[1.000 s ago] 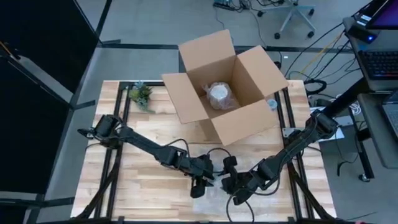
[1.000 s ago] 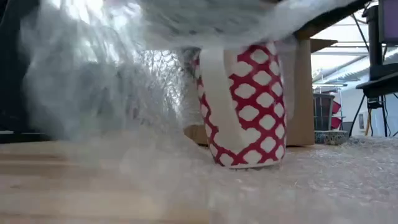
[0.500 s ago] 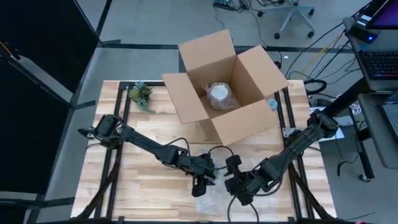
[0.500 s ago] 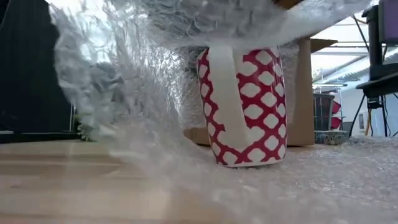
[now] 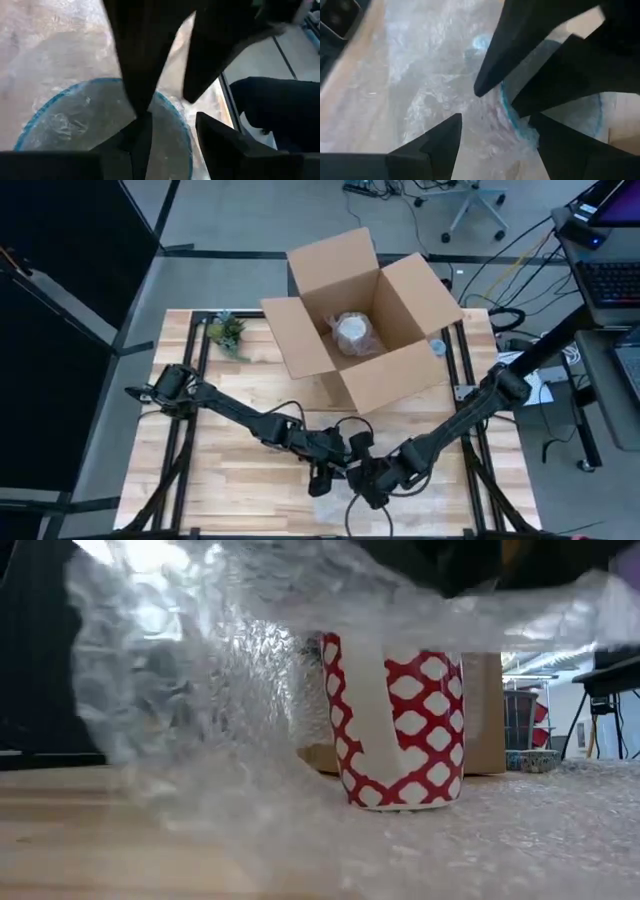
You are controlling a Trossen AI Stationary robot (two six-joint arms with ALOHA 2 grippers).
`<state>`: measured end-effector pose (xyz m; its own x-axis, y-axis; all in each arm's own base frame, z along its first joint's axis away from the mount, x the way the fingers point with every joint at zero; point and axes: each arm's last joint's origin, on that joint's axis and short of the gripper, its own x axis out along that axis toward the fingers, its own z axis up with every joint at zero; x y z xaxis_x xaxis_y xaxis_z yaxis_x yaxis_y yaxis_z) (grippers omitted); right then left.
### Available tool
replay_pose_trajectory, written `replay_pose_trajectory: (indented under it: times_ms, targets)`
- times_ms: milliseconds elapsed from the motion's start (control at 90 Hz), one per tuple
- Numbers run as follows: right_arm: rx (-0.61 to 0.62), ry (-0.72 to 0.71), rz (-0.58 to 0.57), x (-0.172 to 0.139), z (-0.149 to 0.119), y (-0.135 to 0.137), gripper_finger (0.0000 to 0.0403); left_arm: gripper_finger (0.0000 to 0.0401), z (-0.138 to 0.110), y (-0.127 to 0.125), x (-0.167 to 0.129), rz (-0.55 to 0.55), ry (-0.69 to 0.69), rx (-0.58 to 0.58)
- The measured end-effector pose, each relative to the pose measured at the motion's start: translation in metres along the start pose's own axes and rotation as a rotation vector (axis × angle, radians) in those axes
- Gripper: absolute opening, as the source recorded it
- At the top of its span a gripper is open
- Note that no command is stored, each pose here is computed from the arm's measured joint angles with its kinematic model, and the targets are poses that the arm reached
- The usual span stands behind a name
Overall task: Wrap mug
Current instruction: Wrap the red mug with the bubble wrap
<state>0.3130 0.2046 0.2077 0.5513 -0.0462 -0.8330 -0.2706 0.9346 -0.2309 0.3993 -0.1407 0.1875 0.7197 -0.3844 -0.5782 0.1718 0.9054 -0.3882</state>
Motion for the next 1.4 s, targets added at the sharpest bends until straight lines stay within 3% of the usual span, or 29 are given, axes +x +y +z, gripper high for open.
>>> replay_pose_trajectory:
  times_ms: [200, 467, 644, 822, 978, 1078, 1189, 1400]
  targets:
    - [0.020, 0.013, 0.019, 0.007, -0.002, 0.005, 0.0224, 0.0141, 0.009, -0.008, -0.007, -0.009, -0.008, -0.002]
    - [0.010, 0.023, 0.028, 0.006, -0.004, 0.008, 0.0224, 0.0141, 0.030, -0.025, -0.047, 0.026, 0.002, 0.001]
    - [0.016, 0.024, 0.023, 0.007, -0.003, 0.004, 0.0224, 0.0141, 0.022, -0.030, -0.075, 0.255, 0.049, 0.046]
    - [0.009, 0.024, 0.021, 0.008, -0.003, 0.004, 0.0224, 0.0141, -0.024, -0.020, -0.076, 0.450, 0.179, 0.122]
    - [0.005, 0.025, 0.020, 0.008, -0.003, 0.004, 0.0224, 0.0141, -0.054, 0.005, -0.076, 0.460, 0.092, 0.040]
    - [0.005, 0.025, 0.018, 0.008, -0.003, 0.003, 0.0224, 0.0141, -0.073, 0.029, -0.069, 0.459, 0.028, 0.048]
    - [0.005, 0.025, 0.016, 0.008, -0.003, 0.002, 0.0224, 0.0141, -0.057, 0.044, -0.063, 0.423, -0.140, 0.019]
    - [-0.009, 0.025, 0.015, 0.009, -0.002, 0.001, 0.0224, 0.0141, -0.032, 0.051, -0.050, 0.227, -0.233, 0.126]
